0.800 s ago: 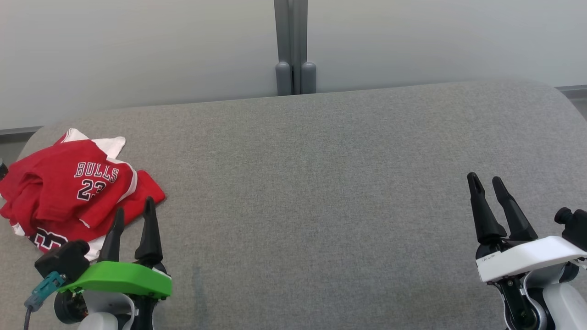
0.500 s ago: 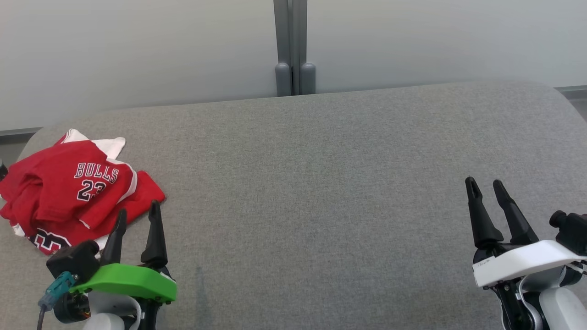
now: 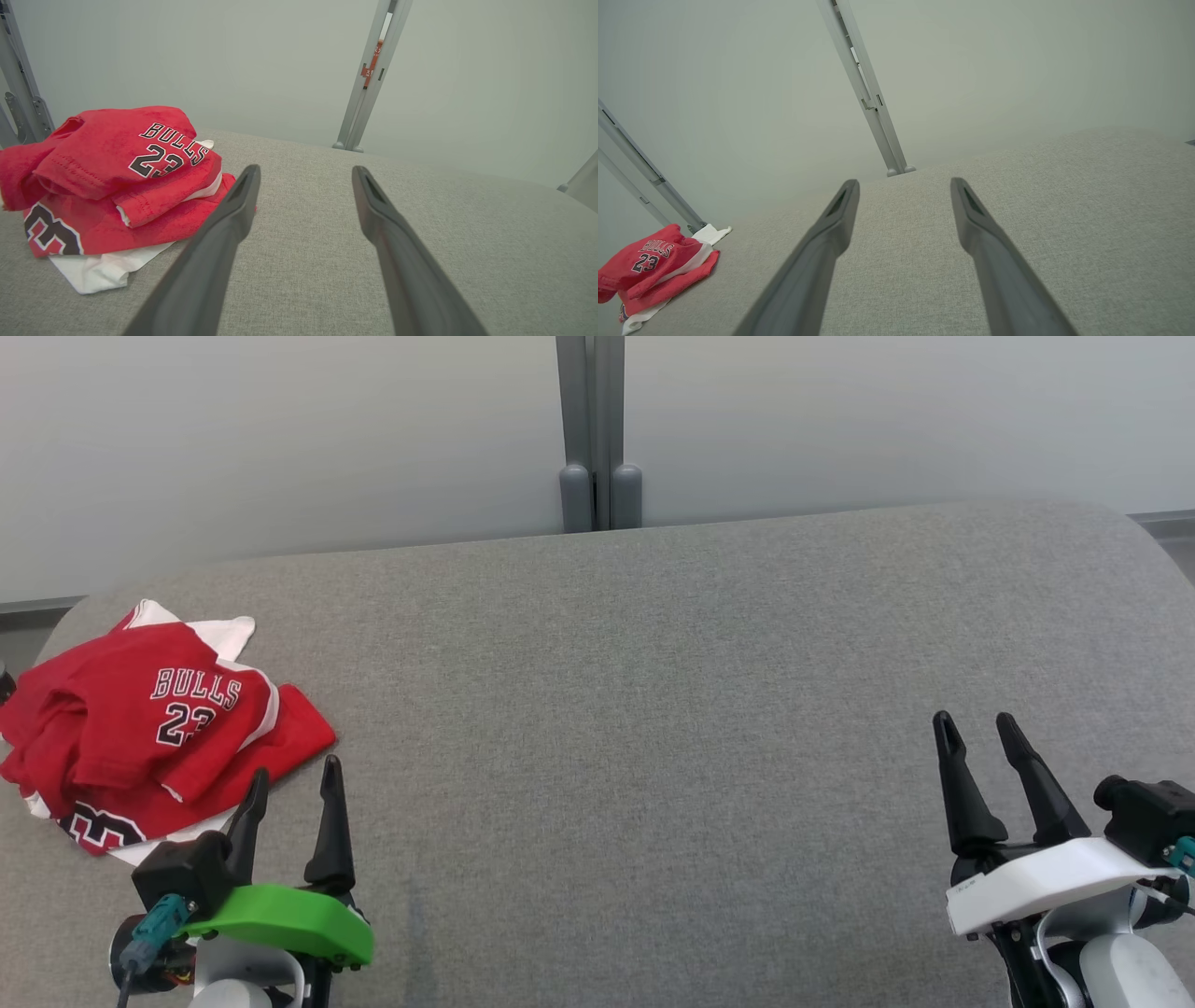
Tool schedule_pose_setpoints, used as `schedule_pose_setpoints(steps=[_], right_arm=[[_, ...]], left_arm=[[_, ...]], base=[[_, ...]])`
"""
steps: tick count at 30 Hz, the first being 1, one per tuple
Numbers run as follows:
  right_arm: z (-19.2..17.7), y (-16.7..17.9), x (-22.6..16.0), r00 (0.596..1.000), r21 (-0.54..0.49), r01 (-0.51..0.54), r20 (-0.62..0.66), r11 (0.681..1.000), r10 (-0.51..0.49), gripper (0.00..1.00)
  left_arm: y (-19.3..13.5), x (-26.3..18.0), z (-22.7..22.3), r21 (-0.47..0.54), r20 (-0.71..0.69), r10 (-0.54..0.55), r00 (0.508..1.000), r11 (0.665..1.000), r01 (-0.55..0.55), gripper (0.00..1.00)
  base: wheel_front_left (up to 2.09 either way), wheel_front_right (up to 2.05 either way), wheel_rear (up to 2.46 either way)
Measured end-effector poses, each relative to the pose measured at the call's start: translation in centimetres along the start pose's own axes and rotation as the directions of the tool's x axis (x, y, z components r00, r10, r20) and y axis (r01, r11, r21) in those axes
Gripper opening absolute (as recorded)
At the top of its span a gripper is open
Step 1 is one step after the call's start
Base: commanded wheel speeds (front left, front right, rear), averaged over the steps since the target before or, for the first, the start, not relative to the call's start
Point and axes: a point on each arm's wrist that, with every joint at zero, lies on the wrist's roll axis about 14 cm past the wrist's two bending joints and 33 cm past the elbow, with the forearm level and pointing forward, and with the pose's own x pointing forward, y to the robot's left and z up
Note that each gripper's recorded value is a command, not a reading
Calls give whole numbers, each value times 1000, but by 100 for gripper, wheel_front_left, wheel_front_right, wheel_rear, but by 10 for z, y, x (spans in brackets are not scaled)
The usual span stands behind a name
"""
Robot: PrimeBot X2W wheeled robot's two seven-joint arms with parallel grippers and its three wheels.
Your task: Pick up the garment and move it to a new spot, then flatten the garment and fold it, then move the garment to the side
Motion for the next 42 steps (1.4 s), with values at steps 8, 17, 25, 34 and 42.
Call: schedule_pose_setpoints(steps=[8, 17, 25, 34, 42], right_arm=[[-5, 2, -2, 1000, -49, 6, -16, 999, -6, 100], [-10, 4, -3, 1000, -107, 6, -29, 994, -9, 100], [-14, 5, -5, 999, -151, 7, -42, 989, -13, 100], [-19, 7, -6, 998, -191, 6, -60, 982, -18, 100], [-20, 8, -6, 998, -226, 8, -64, 974, -23, 100]], left_arm=[[0, -1, -4, 48, -3, -1, 1000, 999, 1, 100], [0, -4, -8, 98, -2, -4, 1000, 995, 4, 100], [0, -7, -11, 135, -3, -1, 1000, 991, 1, 100], [0, -10, -15, 180, -5, -5, 1000, 984, 6, 100], [-2, -11, -19, 204, -8, -12, 1000, 979, 14, 100]], base=[[0, 0, 0], [0, 0, 0], [0, 0, 0], [0, 0, 0], [0, 0, 0]])
